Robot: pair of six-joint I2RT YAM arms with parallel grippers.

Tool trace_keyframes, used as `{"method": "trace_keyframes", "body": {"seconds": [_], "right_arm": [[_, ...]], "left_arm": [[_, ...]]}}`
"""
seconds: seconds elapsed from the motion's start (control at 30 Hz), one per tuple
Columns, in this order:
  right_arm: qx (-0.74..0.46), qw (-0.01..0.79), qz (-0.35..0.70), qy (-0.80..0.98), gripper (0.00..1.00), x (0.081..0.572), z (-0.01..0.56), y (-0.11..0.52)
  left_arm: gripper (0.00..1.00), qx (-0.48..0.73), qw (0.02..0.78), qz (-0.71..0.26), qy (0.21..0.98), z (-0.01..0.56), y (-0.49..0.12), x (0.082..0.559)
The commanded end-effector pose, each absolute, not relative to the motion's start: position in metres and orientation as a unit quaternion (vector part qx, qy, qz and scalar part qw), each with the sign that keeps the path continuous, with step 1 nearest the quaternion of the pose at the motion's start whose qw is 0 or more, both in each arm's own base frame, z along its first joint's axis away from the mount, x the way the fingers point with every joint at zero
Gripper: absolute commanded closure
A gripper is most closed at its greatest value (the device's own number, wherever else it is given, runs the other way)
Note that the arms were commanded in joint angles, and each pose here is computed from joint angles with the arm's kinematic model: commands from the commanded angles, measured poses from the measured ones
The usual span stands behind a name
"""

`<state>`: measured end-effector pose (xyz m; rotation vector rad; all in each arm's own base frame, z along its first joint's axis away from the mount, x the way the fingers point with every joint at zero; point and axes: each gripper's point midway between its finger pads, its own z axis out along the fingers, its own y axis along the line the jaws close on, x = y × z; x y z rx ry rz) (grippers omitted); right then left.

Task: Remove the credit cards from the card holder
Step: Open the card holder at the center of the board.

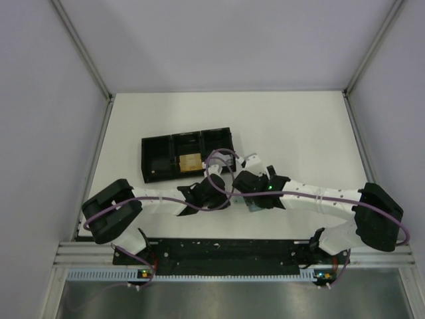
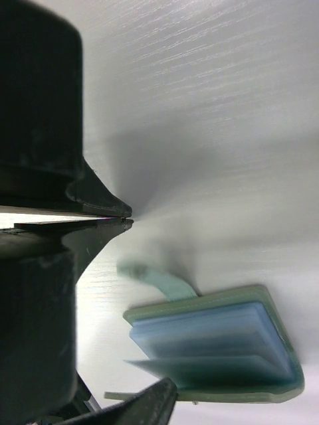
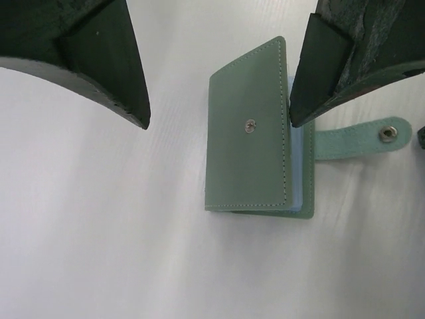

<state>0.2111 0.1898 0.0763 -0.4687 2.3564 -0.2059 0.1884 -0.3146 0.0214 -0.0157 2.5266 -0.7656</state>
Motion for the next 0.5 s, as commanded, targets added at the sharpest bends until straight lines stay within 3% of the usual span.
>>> {"method": "trace_keyframes", "body": {"seconds": [0.0,0.3,0.47], "right_arm": [[-0.138,0.389,-0.116,0.903,0.21,0.225,0.099,0.167],[-0.077,0.396,-0.090,0.911,0.51,0.233,0.113,0.137],[-0.029,0.375,-0.097,0.921,0.62,0.237,0.101,0.114]], "left_arm": [[0.92,-0.005,0.260,-0.292,0.920,0.031,-0.319,0.193],[0.91,-0.007,0.276,-0.303,0.912,0.046,-0.317,0.195],[0.79,0.001,0.289,-0.329,0.899,0.067,-0.322,0.195]]}}
